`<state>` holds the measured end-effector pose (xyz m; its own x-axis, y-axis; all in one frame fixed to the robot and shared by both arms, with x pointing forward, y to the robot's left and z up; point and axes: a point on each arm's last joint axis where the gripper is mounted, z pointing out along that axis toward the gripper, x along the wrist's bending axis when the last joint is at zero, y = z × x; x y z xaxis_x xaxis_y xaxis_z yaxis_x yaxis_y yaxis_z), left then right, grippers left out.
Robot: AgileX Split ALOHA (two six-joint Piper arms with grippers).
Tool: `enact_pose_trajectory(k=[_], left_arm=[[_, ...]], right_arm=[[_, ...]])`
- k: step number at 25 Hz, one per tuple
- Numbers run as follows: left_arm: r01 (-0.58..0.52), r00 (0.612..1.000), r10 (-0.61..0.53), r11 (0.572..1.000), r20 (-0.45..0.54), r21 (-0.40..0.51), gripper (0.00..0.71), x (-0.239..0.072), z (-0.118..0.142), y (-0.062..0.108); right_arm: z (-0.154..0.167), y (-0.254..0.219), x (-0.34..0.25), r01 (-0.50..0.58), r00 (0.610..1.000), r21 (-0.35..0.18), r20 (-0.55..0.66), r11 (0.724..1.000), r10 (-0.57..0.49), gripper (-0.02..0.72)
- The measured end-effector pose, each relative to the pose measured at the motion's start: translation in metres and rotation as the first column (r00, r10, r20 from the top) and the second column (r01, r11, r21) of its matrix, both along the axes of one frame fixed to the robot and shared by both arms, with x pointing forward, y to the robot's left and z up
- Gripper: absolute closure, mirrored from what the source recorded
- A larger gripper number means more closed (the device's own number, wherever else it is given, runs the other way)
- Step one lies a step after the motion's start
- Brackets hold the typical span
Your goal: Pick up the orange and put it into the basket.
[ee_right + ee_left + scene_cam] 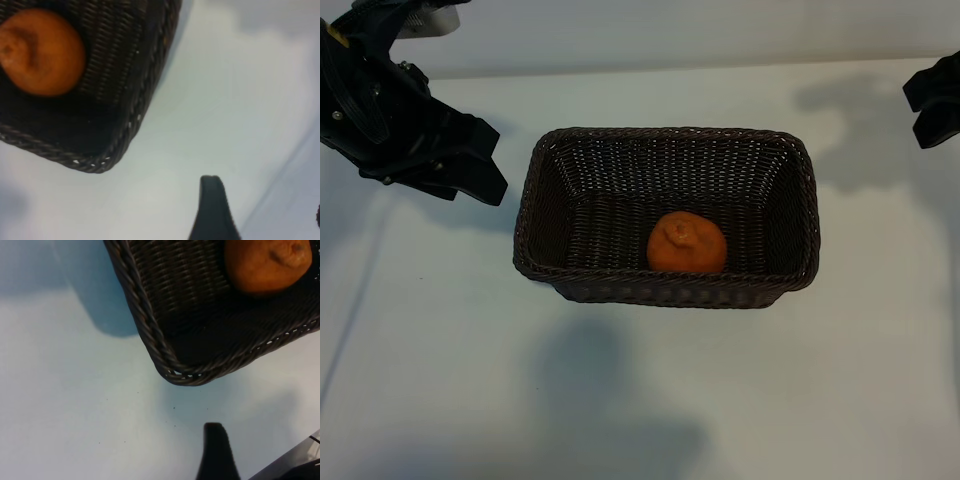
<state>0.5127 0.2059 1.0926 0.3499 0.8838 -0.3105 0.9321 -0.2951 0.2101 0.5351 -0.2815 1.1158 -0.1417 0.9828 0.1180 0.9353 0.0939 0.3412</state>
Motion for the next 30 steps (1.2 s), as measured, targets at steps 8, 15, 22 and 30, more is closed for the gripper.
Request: enact_pose_trajectory(k=[8, 15, 22, 30], left_arm=[[-0.001, 1.000, 0.001, 1.000, 0.000, 0.000, 0.189, 0.0000, 0.0000, 0.0000], [-0.001, 1.000, 0.001, 1.000, 0.000, 0.000, 0.189, 0.0000, 0.0000, 0.0000], [-0.001, 1.000, 0.001, 1.000, 0.000, 0.000, 0.189, 0.0000, 0.0000, 0.0000], [-0.001, 1.000, 0.001, 1.000, 0.000, 0.000, 0.189, 0.0000, 0.0000, 0.0000]], right_arm=[[0.0002, 0.0007, 0.0001, 0.000, 1.000, 0.009, 0.001, 1.000, 0.000, 0.231], [0.0000, 0.0011, 0.0001, 0.000, 1.000, 0.013, 0.001, 1.000, 0.000, 0.231], [0.0000, 0.0013, 0.0001, 0.001, 1.000, 0.016, 0.000, 1.000, -0.001, 0.232], [0.0000, 0.0014, 0.0001, 0.001, 1.000, 0.016, 0.000, 1.000, -0.001, 0.232]])
